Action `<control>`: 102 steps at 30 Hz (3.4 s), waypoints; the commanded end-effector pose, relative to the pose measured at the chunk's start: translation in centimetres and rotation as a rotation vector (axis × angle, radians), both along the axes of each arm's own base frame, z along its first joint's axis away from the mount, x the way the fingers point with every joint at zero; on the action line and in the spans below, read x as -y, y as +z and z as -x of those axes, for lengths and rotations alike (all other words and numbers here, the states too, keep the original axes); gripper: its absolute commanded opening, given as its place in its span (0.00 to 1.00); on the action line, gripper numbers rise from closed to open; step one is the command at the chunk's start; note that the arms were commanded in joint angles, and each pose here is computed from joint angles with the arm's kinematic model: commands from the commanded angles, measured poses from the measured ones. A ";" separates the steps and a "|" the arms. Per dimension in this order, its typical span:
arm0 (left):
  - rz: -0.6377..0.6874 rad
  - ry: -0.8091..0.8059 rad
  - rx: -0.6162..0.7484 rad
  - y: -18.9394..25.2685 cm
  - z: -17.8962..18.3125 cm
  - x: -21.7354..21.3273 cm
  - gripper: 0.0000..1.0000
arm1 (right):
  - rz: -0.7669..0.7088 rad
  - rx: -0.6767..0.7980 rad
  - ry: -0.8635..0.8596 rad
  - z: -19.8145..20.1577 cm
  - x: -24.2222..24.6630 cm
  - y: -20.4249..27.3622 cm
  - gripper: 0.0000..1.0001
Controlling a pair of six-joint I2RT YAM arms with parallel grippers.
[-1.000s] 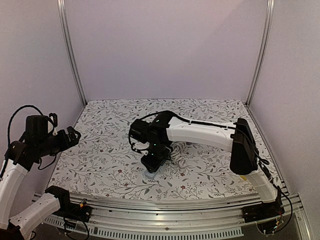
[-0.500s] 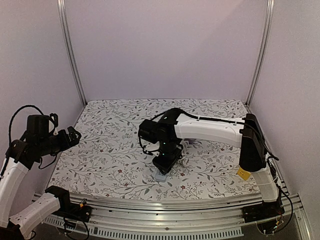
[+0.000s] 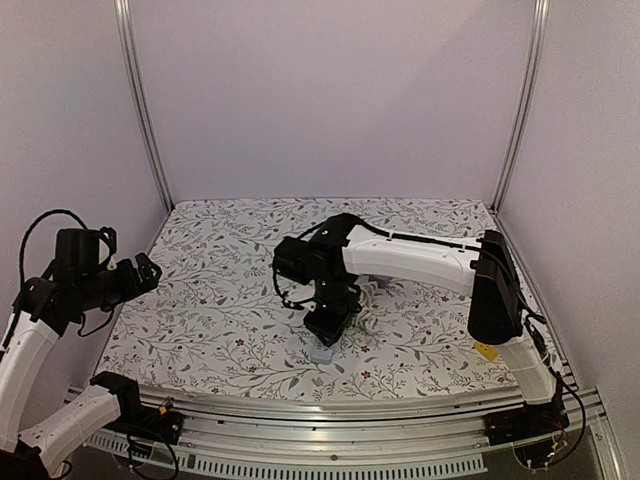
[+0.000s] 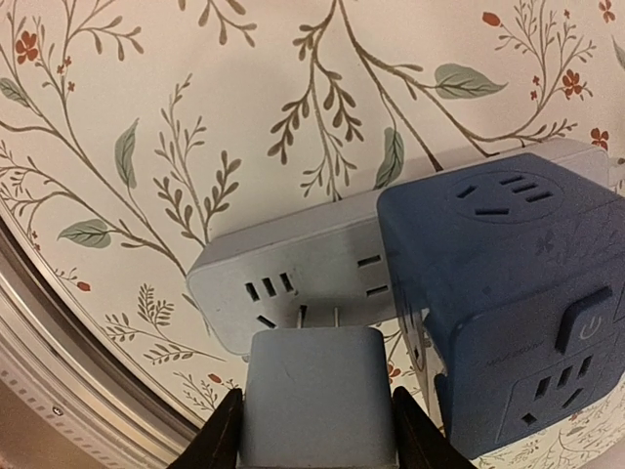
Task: Insert the plug
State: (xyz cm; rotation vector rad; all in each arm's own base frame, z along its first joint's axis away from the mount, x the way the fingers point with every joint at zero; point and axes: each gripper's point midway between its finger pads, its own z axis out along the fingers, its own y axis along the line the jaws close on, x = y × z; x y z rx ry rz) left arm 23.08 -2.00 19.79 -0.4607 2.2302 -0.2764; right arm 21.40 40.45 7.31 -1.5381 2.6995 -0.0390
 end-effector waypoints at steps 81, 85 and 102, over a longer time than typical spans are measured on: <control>0.015 -0.024 -0.044 -0.9 0.3 0.6 0.99 | 0.205 -0.082 0.233 1.8 1.7 -3.4 0.36; 0.015 -0.034 -0.052 -1.1 0.3 0.8 1.00 | 0.190 -0.073 0.237 1.7 1.2 -3.2 0.40; -0.015 -0.026 0.007 -0.1 0.2 0.4 1.00 | 0.173 -0.103 0.204 2.3 0.1 -4.1 0.37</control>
